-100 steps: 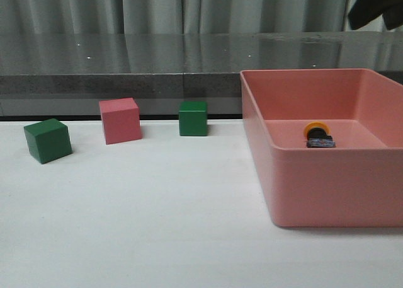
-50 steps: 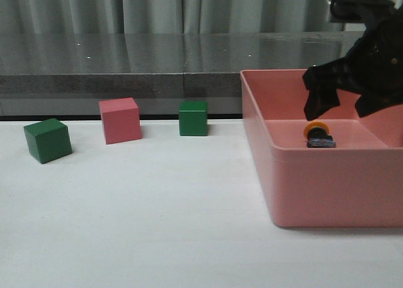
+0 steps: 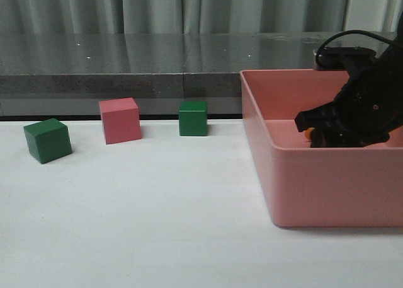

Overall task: Place and stand button with both arms
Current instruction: 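Lower the right gripper into the pink tray and grasp the yellow button, then lift the button out of the tray and carry it toward the cubes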

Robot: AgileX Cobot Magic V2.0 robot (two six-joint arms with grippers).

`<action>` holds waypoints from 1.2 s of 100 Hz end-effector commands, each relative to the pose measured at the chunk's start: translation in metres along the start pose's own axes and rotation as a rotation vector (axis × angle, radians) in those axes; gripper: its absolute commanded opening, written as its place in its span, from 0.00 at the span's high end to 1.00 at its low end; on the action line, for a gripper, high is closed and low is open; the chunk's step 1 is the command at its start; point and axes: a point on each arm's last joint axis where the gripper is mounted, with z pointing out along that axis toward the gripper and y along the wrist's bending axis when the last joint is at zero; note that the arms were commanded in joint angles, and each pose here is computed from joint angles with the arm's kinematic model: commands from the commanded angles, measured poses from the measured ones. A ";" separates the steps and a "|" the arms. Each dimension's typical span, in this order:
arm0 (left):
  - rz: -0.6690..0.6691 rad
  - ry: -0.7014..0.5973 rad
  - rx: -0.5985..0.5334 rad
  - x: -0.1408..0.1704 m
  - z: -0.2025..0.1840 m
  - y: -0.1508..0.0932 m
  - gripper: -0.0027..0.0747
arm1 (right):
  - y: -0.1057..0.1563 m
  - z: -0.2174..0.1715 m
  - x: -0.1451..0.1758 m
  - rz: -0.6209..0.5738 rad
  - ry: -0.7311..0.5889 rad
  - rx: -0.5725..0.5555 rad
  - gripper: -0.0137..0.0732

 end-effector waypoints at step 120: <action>-0.010 -0.059 0.002 0.007 0.001 -0.001 0.99 | 0.247 -0.062 -0.045 -1.198 -0.163 -0.442 0.80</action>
